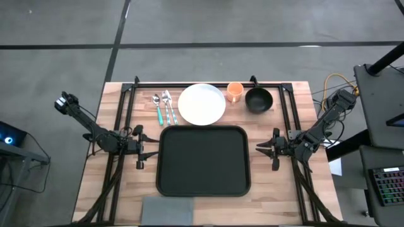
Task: Set up tray
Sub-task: Put the orange mug on the black serving tray
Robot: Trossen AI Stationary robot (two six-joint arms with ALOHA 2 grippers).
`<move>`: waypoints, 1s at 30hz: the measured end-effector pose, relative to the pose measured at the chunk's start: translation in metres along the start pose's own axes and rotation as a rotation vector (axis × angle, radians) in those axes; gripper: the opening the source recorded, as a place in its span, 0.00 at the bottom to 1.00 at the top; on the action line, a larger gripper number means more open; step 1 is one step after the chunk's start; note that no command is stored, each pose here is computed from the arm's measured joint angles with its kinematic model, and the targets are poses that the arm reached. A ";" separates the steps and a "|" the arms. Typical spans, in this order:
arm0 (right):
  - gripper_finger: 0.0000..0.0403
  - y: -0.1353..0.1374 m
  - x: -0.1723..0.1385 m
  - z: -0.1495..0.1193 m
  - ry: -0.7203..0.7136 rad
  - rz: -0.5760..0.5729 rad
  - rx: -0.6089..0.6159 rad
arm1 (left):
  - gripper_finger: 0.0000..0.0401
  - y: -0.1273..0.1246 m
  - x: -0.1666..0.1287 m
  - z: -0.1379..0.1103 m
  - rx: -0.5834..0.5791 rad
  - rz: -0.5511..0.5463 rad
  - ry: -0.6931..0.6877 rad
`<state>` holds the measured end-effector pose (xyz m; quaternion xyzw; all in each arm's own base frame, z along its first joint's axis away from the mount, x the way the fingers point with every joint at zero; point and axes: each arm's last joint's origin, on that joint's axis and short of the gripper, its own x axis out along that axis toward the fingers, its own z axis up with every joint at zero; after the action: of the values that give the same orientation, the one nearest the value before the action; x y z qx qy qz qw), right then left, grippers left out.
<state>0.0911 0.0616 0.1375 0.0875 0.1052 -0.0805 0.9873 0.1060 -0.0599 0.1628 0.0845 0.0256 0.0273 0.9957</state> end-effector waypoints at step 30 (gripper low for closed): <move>0.20 0.000 0.000 0.000 0.000 0.000 0.000 | 0.47 0.000 0.000 0.000 0.000 0.000 0.000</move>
<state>0.0911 0.0615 0.1374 0.0875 0.1052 -0.0807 0.9873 0.1060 -0.0599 0.1628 0.0845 0.0255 0.0272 0.9957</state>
